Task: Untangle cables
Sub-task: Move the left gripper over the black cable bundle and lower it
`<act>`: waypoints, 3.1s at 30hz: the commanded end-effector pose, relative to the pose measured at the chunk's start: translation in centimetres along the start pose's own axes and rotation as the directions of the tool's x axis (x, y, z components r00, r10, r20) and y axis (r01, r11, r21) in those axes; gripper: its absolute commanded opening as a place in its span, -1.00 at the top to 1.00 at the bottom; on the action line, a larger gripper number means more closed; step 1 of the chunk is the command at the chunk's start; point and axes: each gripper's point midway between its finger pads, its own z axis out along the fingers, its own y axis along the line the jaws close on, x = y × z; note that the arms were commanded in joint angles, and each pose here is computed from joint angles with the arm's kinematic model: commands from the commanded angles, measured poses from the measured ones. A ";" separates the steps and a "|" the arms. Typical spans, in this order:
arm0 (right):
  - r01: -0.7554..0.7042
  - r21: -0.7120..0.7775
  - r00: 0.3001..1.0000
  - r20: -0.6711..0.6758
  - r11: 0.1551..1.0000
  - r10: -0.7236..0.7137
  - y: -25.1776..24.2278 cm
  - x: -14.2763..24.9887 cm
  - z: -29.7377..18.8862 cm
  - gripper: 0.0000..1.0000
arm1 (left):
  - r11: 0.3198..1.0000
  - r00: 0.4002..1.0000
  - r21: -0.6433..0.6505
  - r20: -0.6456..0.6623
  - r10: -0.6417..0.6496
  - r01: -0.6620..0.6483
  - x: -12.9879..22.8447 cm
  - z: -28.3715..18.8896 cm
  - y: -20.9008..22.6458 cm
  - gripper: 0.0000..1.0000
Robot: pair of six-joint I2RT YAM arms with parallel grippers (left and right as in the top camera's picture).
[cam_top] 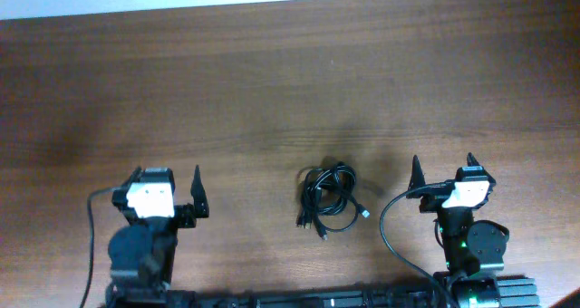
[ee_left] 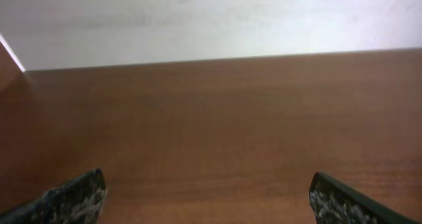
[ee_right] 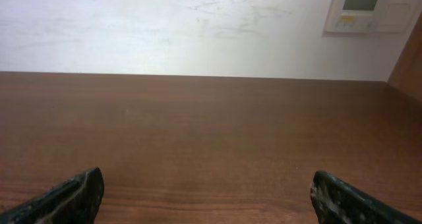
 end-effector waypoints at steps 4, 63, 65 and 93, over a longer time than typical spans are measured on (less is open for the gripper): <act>-0.008 0.003 1.000 -0.003 1.000 0.008 0.0 0.2 0.0 -0.98 | 0.997 0.989 0.031 -0.131 0.071 -0.068 -0.8 2.2 -0.4 -0.98; -0.007 0.005 1.000 -0.003 1.000 0.007 0.0 0.2 0.0 -0.97 | 0.683 0.832 0.682 -0.519 0.197 0.263 0.5 5.5 -12.9 -0.98; -0.007 0.010 1.000 -0.003 1.000 0.007 -0.1 0.2 0.0 -0.98 | 0.681 0.817 0.677 -0.540 0.202 0.279 0.9 5.1 -13.0 -0.98; -0.241 -0.046 0.920 -0.327 0.969 0.213 1.7 -11.1 -3.4 -0.98 | 0.797 0.464 0.515 -0.816 0.344 0.314 12.7 4.7 -22.2 -0.98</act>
